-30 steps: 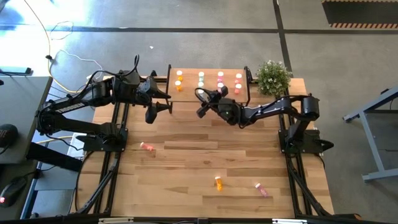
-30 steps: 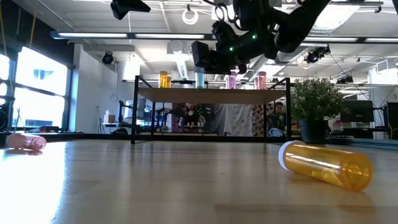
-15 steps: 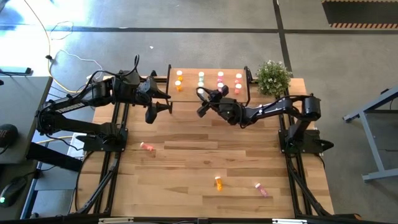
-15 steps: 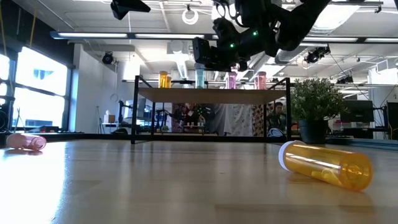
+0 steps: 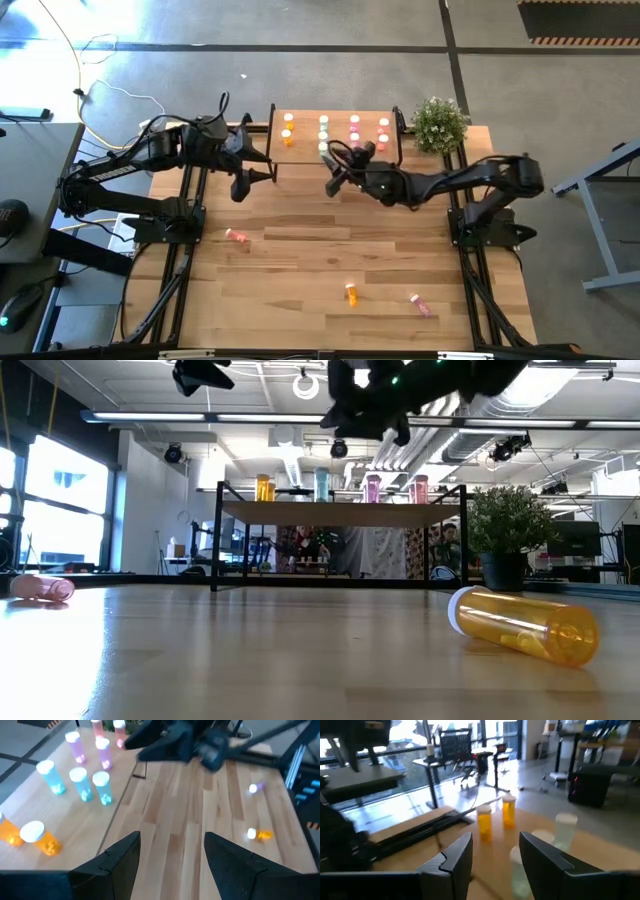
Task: Pick and place medicine bottles onto shelf by color
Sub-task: Put the purple pill bottle aligned with the other purple pill bottles
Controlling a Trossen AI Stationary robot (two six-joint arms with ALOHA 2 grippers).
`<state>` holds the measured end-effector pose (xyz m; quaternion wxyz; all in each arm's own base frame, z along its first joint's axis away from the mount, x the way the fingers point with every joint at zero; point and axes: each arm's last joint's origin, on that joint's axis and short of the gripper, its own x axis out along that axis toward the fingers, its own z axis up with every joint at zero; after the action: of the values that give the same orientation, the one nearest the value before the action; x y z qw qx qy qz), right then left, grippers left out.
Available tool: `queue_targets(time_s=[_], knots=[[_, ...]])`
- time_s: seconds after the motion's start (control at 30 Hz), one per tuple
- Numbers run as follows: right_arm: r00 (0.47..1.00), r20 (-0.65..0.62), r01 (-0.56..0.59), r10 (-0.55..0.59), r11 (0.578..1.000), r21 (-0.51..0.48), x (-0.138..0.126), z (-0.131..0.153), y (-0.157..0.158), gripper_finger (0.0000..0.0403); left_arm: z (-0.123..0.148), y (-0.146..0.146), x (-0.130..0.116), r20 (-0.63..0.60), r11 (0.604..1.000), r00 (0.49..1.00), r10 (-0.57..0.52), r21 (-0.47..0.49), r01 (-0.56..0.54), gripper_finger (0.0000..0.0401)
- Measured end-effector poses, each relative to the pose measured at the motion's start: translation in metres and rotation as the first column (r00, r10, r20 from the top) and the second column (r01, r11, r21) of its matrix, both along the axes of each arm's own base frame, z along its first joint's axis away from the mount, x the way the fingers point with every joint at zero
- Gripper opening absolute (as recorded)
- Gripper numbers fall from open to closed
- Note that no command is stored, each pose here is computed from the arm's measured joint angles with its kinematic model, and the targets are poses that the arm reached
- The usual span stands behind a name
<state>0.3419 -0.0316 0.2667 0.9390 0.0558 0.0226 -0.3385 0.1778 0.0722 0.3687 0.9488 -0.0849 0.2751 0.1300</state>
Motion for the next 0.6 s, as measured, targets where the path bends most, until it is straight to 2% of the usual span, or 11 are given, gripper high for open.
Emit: queue_targets(time_s=[0.17,0.3,0.47,0.6], knots=[[0.998,-0.009,-0.060,0.063,0.985,0.163,-0.023,0.014,0.028,0.0154,-0.003,-0.003,0.000,-0.033,1.000,0.999,-0.022,-0.004,0.022,0.0211],[0.987,0.015,-0.154,0.158,0.935,0.319,-0.046,0.026,0.053,0.0154,-0.012,-0.011,0.002,-0.049,0.998,0.997,-0.056,-0.028,0.054,0.0211],[0.970,0.045,-0.225,0.238,0.817,0.531,-0.078,0.036,0.079,0.0154,-0.030,-0.024,0.006,-0.043,0.993,0.994,-0.098,-0.069,0.095,0.0211],[0.952,0.034,-0.240,0.303,0.674,0.698,-0.098,0.035,0.094,0.0154,-0.043,-0.034,0.011,-0.010,0.987,0.992,-0.123,-0.107,0.121,0.0211]])
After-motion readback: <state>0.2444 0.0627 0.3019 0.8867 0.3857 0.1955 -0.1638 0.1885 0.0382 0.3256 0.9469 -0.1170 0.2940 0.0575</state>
